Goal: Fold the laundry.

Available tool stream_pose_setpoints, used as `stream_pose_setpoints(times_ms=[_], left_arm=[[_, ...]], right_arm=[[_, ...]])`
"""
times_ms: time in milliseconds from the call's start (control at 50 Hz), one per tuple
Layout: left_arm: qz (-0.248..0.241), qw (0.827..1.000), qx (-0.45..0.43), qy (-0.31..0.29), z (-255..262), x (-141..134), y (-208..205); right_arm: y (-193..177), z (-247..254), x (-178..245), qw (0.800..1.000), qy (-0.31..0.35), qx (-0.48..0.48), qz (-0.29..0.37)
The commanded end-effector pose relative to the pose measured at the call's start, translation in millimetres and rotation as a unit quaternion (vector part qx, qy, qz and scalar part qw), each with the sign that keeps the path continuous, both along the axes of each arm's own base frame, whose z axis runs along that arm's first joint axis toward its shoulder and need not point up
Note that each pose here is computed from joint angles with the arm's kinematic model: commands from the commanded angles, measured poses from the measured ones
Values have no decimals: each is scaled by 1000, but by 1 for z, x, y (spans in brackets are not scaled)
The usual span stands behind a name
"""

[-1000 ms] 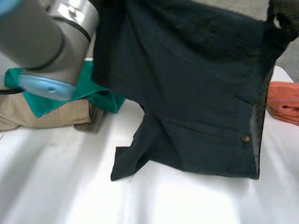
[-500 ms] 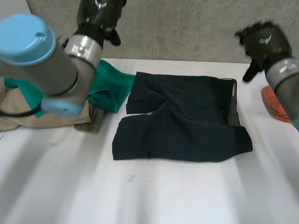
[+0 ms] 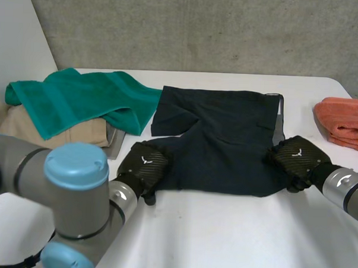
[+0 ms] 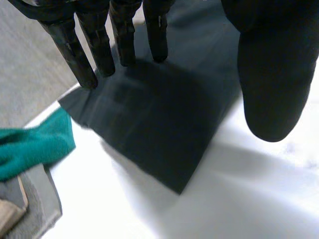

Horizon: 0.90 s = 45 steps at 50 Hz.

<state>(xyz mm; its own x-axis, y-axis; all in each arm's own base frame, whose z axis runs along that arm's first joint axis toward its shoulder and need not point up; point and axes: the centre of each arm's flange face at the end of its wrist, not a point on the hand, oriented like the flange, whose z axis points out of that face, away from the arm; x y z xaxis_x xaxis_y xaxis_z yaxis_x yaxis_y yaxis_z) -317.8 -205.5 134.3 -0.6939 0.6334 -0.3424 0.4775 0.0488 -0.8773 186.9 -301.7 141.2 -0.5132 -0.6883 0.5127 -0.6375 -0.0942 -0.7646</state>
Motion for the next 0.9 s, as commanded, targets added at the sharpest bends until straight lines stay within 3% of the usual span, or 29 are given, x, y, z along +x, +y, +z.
stream_pose_setpoints(times_ms=[20,440,580,720,780,900], left_arm=[[14,1000,4,-4,-17,-4,-27],[-4,996,-88,-27,-18,-24,-57],[1,993,-121,-3,31,-23,-42],[-27,995,-85,-36,84,-4,24],[-46,995,-26,-84,91,15,56],[-92,971,105,-195,78,41,112]], right_arm=[[-11,-13,2,1000,-1,-29,-3],[-24,-8,-5,997,5,-42,-62],[-18,1,-7,996,21,-31,-81],[17,57,-13,995,38,17,-90],[44,68,-15,992,70,71,-72],[92,75,-28,974,175,140,-10]])
